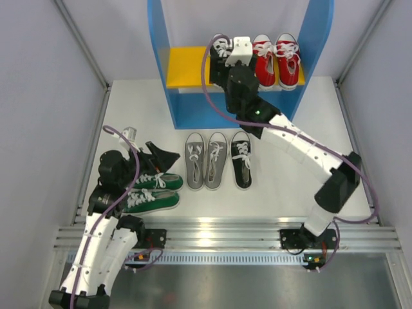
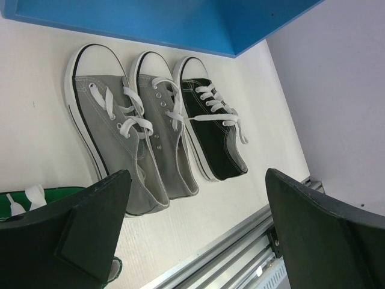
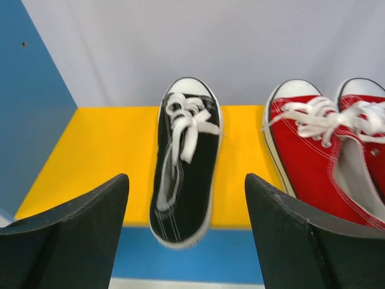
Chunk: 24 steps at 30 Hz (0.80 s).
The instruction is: Place and organize the shoes onto the shoe shelf
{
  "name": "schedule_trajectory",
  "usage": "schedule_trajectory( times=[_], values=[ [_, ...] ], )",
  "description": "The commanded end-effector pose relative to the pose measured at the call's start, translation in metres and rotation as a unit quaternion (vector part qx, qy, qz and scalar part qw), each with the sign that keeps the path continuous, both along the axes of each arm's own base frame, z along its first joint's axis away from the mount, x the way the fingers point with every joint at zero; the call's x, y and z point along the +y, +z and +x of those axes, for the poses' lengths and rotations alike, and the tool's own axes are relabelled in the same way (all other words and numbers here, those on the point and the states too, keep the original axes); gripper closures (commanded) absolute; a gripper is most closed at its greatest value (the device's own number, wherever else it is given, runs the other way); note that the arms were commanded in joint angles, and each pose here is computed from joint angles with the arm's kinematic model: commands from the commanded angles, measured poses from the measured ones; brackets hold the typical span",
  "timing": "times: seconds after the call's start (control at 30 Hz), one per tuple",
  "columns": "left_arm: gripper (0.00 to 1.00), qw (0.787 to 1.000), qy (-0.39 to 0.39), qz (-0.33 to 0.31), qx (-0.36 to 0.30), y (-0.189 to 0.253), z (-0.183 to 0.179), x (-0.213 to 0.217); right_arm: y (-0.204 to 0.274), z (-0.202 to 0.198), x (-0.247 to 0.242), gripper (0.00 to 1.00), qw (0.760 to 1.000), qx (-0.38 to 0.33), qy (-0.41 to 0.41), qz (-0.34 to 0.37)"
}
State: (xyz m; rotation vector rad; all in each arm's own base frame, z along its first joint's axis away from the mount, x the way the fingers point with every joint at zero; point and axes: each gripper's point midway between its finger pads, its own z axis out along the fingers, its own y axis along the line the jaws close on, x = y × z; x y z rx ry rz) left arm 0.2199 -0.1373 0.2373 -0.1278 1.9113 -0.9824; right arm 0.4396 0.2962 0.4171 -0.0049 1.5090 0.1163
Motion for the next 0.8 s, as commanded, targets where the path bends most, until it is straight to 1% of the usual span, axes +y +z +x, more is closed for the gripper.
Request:
schedule_trajectory(
  times=[0.0, 0.03, 0.07, 0.1, 0.13, 0.17, 0.2, 0.23, 0.3, 0.33, 0.37, 0.43, 0.47, 0.53, 0.63, 0.77],
  values=[
    [0.01, 1.0, 0.006, 0.01, -0.022, 0.009, 0.0, 0.003, 0.072, -0.056, -0.038, 0.23, 0.996, -0.078, -0.003, 0.044],
    [0.01, 1.0, 0.008, 0.011, -0.023, 0.009, 0.0, 0.004, 0.045, -0.061, -0.04, 0.23, 0.998, -0.064, -0.001, 0.025],
    [0.01, 1.0, 0.008, 0.01, -0.024, 0.01, 0.0, 0.004, 0.036, -0.073, -0.042, 0.23, 0.998, -0.06, 0.005, 0.021],
    [0.01, 1.0, 0.009, 0.01, -0.023, 0.009, 0.0, 0.004, 0.044, -0.092, -0.06, 0.23, 0.997, -0.07, 0.005, 0.036],
    [0.01, 1.0, 0.01, 0.011, -0.023, 0.009, 0.0, 0.005, 0.031, -0.101, -0.065, 0.22, 0.997, -0.066, 0.003, 0.033],
    [0.01, 1.0, 0.01, 0.012, -0.02, 0.007, 0.0, 0.004, -0.015, -0.112, -0.063, 0.23, 0.999, -0.039, 0.004, 0.008],
    [0.01, 1.0, 0.01, 0.012, -0.018, 0.005, 0.001, 0.005, -0.017, -0.128, -0.076, 0.22, 0.999, -0.043, 0.007, 0.021],
    [0.01, 1.0, 0.01, 0.012, -0.017, 0.004, 0.001, 0.005, -0.06, -0.137, -0.078, 0.22, 1.0, -0.017, 0.008, -0.006],
    [0.01, 1.0, 0.009, 0.012, -0.009, 0.0, 0.002, 0.004, -0.086, -0.164, -0.08, 0.22, 1.0, 0.002, 0.018, 0.007],
    [0.01, 1.0, 0.008, 0.012, -0.007, 0.0, 0.003, 0.004, -0.117, -0.177, -0.075, 0.22, 0.999, 0.026, 0.026, 0.018],
    [0.01, 1.0, 0.007, 0.011, -0.004, -0.001, 0.003, 0.003, -0.131, -0.184, -0.081, 0.22, 0.999, 0.04, 0.014, 0.02],
    [0.01, 1.0, 0.006, 0.011, 0.0, -0.001, 0.004, 0.003, -0.173, -0.196, -0.085, 0.22, 0.997, 0.078, 0.013, -0.004],
    [0.01, 1.0, 0.006, 0.011, -0.002, 0.001, 0.005, 0.003, -0.184, -0.199, -0.085, 0.22, 0.996, 0.09, 0.011, 0.024],
    [0.01, 1.0, 0.006, 0.011, -0.002, 0.002, 0.005, 0.002, -0.209, -0.208, -0.085, 0.22, 0.994, 0.102, 0.009, 0.037],
    [0.01, 1.0, 0.009, 0.012, 0.0, 0.0, 0.006, 0.003, -0.235, -0.215, -0.087, 0.22, 0.993, 0.104, -0.007, 0.054],
    [0.01, 1.0, 0.005, 0.01, 0.002, 0.0, 0.005, 0.002, -0.271, -0.217, -0.078, 0.21, 0.991, 0.113, 0.005, 0.07]
  ],
)
